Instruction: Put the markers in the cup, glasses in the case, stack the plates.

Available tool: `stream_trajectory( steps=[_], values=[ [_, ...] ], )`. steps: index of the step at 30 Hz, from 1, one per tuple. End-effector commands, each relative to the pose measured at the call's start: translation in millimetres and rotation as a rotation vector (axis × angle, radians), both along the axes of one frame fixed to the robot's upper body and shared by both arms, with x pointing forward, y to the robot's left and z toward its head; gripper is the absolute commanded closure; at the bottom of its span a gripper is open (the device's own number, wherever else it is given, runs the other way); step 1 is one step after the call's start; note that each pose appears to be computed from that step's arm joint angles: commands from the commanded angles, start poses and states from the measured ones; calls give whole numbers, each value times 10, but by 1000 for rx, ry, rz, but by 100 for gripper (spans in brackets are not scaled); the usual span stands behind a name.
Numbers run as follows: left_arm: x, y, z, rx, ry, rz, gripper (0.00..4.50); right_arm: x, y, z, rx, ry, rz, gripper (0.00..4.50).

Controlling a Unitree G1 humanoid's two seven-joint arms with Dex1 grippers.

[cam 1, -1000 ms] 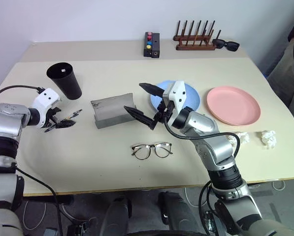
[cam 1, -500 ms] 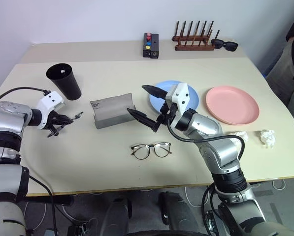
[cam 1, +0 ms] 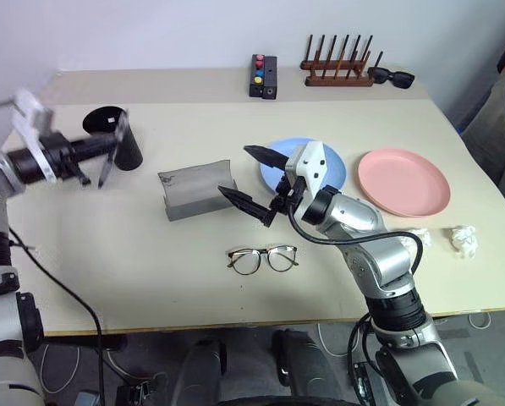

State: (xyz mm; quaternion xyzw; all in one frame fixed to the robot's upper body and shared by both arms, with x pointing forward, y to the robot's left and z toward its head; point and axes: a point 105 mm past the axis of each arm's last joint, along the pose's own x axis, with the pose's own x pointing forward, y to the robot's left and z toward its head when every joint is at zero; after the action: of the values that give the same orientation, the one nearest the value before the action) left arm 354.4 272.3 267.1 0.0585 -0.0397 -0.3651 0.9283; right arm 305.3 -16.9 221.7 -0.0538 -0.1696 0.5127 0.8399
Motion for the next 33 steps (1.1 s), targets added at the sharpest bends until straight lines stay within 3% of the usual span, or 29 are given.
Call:
stream_trajectory(
  steps=[1, 5, 9, 19, 33],
  values=[
    [3, -44, 229, -61, -103, 43, 448, -81, 69, 194, 17, -98, 34, 0],
    [290, 16, 639, -141, -425, 338, 448, -115, 189, 211, 24, -117, 70, 0],
    [398, 236, 725, -164, -602, 588, 448, -165, 275, 256, 60, -117, 99, 0],
    [608, 438, 276, -175, -558, 797, 448, -168, 289, 235, 72, -106, 86, 0],
    [673, 355, 98, -185, -523, 786, 448, -177, 305, 273, 90, -112, 86, 0]
  ],
)
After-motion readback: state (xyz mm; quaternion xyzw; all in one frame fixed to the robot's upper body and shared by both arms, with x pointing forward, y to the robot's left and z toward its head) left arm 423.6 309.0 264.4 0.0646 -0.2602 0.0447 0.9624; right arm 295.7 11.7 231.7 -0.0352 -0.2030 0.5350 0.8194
